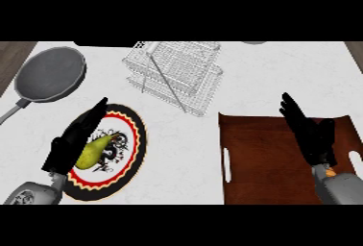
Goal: Pick the croissant from the tray and place it in the tiered basket
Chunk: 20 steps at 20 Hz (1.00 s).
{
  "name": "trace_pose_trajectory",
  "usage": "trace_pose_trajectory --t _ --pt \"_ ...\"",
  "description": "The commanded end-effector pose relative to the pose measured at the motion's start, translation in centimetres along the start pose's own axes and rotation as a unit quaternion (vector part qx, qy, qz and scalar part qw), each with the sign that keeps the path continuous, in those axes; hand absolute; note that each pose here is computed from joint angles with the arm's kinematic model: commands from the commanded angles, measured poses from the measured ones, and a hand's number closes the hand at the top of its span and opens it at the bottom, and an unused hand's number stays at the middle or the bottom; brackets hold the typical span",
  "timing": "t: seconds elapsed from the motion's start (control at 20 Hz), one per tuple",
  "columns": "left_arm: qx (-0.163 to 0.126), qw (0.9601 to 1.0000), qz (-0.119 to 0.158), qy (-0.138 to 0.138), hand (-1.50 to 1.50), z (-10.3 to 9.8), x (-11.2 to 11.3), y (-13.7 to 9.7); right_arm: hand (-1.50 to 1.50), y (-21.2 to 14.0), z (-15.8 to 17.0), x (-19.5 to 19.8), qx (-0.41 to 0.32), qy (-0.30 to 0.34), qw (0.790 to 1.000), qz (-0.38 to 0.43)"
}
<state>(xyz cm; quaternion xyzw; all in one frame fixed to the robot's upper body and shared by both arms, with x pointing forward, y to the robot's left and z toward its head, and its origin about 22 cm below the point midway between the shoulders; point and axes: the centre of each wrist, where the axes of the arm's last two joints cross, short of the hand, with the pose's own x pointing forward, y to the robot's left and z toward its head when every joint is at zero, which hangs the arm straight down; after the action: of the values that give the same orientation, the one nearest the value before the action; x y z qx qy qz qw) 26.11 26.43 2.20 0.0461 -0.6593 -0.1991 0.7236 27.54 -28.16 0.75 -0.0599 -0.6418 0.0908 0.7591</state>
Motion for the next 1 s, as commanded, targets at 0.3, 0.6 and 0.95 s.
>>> trace_pose_trajectory --t 0.3,0.6,0.95 --pt "0.014 0.9936 0.107 -0.034 0.00 -0.5 -1.0 -2.8 -1.50 -4.4 -0.1 0.2 -0.211 -0.019 0.967 0.139" --pt "0.015 0.9919 0.122 -0.034 0.00 -2.1 -2.0 -3.7 -1.50 2.2 0.7 0.6 -0.205 -0.136 0.968 -0.051" --pt "0.027 0.9909 0.129 -0.029 0.00 -1.5 -3.1 -3.7 -1.50 -4.2 5.2 5.9 -0.177 -0.078 0.964 0.181"
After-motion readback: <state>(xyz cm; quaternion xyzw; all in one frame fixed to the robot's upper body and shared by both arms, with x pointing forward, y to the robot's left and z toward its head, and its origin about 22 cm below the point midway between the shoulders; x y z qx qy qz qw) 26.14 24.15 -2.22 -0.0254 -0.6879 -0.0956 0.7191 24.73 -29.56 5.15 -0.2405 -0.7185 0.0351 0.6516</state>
